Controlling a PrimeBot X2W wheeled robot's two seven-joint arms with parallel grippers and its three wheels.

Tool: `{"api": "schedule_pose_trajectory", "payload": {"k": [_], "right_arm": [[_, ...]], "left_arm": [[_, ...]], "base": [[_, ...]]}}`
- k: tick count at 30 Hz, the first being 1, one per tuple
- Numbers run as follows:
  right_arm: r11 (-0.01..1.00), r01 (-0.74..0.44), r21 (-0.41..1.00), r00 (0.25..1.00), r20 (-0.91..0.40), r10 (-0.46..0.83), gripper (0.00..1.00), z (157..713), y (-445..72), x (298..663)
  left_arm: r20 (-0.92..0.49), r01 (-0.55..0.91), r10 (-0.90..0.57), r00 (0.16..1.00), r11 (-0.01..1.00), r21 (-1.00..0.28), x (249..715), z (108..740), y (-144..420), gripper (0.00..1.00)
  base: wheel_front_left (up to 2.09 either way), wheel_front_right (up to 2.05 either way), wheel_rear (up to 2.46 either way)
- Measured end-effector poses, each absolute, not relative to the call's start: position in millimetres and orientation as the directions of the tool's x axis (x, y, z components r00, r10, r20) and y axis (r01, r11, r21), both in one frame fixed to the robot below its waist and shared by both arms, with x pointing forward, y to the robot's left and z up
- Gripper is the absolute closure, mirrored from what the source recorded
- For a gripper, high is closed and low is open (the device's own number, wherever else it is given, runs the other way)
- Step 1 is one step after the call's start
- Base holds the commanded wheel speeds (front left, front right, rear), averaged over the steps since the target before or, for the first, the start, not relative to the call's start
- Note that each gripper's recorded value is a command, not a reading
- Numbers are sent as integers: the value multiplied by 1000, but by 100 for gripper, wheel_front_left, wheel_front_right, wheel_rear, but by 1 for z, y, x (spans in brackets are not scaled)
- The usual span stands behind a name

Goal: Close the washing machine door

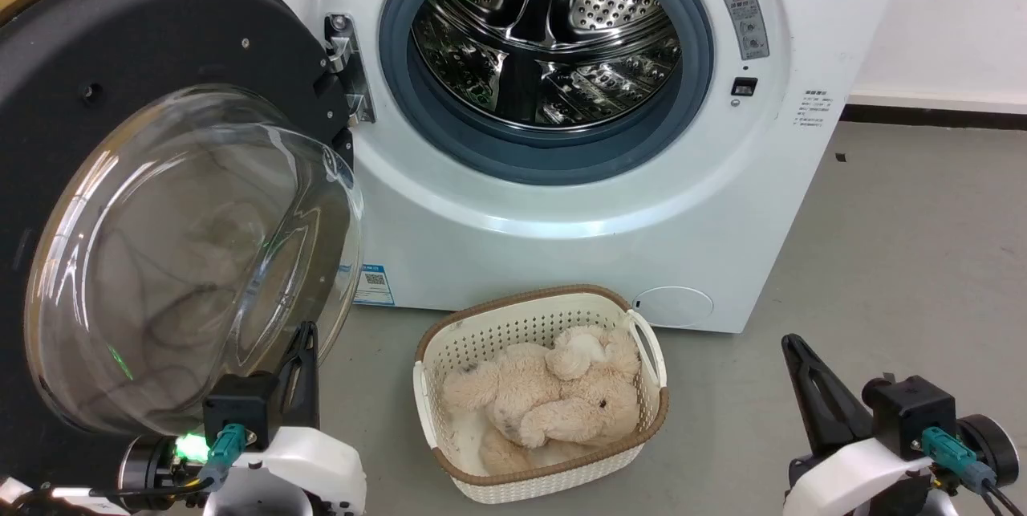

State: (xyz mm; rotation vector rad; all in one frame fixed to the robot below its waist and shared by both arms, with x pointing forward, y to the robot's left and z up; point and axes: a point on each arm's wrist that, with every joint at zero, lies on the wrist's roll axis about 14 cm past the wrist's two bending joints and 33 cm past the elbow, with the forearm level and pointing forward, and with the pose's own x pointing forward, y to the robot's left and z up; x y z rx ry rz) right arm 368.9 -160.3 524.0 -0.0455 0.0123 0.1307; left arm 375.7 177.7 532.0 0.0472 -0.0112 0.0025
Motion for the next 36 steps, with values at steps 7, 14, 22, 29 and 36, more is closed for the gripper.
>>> {"api": "schedule_pose_trajectory", "payload": {"k": [7,14,22,29,36], "right_arm": [[990,-131,-44,991,-16,131,0,524,-160,369],[991,-125,-36,992,-9,125,0,525,-162,369],[993,-116,-23,993,13,117,0,529,-165,370],[993,-121,-15,992,34,121,0,532,-164,373],[990,-140,7,989,49,140,0,535,-157,378]], "left_arm": [[10,-4,4,1000,999,47,376,532,178,0],[11,-8,7,1000,999,47,376,531,177,0],[36,-13,12,999,999,46,376,536,177,0],[107,-31,26,994,998,47,375,556,180,0],[208,-54,42,977,997,55,373,588,189,100]], "base": [[0,0,0],[0,0,0],[0,0,0],[0,0,0],[0,0,0]]}}
